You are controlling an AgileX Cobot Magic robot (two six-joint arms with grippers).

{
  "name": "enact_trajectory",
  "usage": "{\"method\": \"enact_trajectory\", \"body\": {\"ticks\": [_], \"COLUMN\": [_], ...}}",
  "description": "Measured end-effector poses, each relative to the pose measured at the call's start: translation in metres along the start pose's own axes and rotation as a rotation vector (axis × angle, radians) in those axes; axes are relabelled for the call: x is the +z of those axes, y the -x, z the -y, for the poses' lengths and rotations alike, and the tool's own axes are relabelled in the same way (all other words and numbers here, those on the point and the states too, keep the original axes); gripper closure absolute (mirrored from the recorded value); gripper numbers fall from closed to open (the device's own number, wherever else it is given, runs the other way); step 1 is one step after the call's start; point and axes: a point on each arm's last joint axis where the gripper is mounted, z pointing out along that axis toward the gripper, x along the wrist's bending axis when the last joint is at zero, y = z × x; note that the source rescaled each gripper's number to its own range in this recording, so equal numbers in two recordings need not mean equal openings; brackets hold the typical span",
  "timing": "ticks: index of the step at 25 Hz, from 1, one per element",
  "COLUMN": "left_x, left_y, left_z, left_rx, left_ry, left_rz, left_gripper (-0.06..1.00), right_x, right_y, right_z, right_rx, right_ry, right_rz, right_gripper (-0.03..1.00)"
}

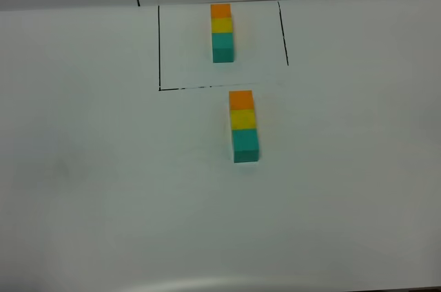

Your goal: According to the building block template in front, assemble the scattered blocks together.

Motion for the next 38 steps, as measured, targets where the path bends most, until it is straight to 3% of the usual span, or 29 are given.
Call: {"method": "enact_trajectory", "body": {"ticks": [9, 18, 38], "left_x": [0.000, 0.000, 0.000], "left_y": [0.000, 0.000, 0.000], "left_z": [0.000, 0.000, 0.000], "left_rx": [0.000, 0.000, 0.000], "left_ry": [0.000, 0.000, 0.000], "left_rz": [0.000, 0.000, -0.001], "left_gripper": [0.60, 0.60, 0.60], "right_x": [0.004, 0.004, 0.003], "right_y": [-0.001, -0.002, -0.003], "right_z": [0.011, 0.013, 0.013], "right_rx": [0.014, 0.023, 0.044], "right_ry": [-0.094, -0.112, -0.107], "right_rz": [-0.011, -0.025, 0.027], "right_gripper": [0.06, 0.25, 0.26]}}
